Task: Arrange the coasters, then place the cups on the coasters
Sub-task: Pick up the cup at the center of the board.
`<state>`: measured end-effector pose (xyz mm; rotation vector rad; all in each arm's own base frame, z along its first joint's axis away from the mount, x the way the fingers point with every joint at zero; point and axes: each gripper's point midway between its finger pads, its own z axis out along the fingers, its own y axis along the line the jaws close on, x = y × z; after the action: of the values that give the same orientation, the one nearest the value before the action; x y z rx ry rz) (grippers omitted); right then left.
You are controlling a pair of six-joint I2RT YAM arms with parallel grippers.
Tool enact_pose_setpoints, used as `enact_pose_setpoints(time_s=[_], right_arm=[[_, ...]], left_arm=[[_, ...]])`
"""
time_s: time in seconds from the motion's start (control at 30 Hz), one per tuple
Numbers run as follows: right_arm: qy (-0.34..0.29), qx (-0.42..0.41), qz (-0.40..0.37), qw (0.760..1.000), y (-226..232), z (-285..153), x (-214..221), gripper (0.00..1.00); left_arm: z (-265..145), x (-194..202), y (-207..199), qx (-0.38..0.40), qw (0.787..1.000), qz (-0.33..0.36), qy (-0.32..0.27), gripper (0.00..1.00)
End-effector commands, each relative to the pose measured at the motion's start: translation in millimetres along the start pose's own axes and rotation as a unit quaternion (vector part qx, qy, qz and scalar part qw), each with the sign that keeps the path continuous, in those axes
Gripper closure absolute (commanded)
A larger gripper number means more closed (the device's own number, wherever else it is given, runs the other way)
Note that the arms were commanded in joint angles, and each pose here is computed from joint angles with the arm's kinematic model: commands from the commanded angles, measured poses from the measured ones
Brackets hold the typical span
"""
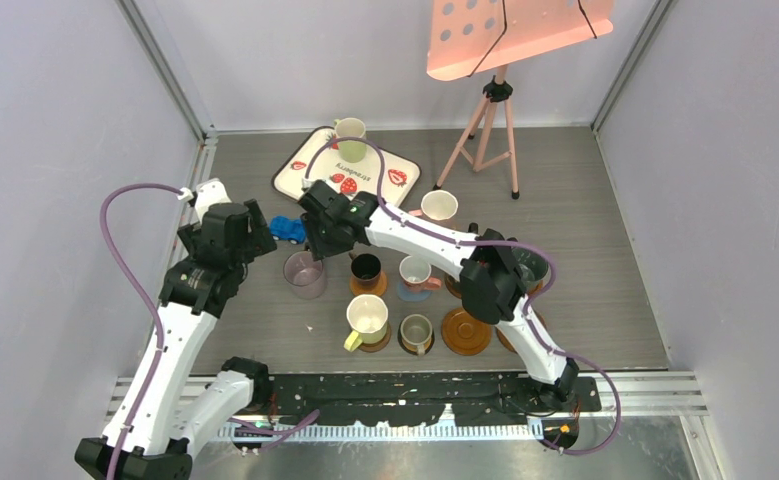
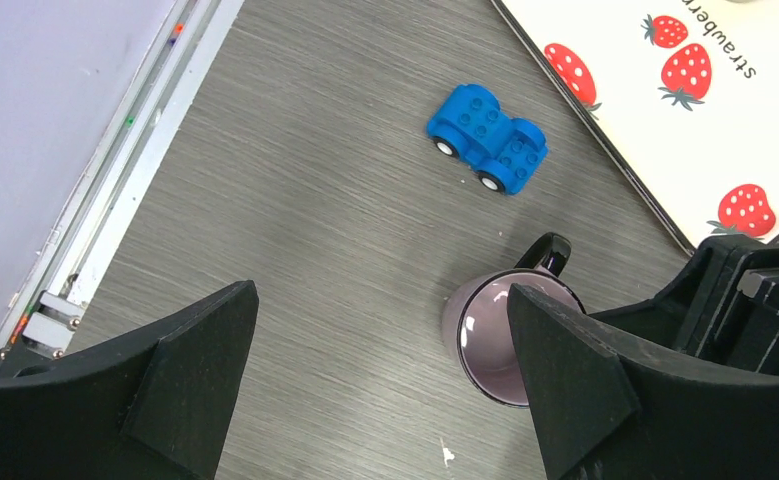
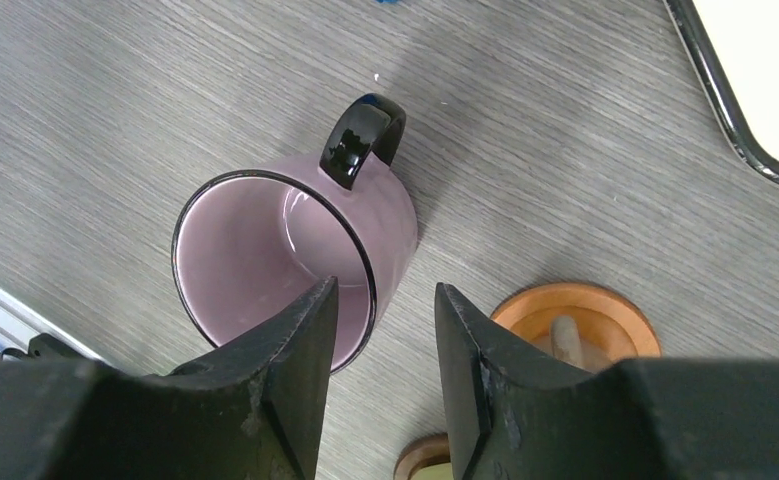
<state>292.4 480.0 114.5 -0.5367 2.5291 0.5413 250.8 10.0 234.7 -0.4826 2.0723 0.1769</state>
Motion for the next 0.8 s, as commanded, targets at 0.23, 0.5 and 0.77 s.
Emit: enact_pose_setpoints(time_s=[0.23,0.5,0.77], right_arm=[[0.002,-0.026,0.014,1.000,16.8,11.2,-1.7,0.57],[-0.012,-0.035,0.017,0.999,22.4,11.2,-13.9,0.68],[0.000,-0.021,0.032,0.999,12.8,21.2,-9.4,0.80]], left_arm=[[-5.8,-10.8,-0.1,0.001,1.000,-0.003,-0.018,0.00],[-6.6,-11.6,-1.0,0.001,1.000,-0.012,-0.016,0.00],[-6.5,-4.9,-9.7,0.025,0.999,-0.020,-0.004,0.00]])
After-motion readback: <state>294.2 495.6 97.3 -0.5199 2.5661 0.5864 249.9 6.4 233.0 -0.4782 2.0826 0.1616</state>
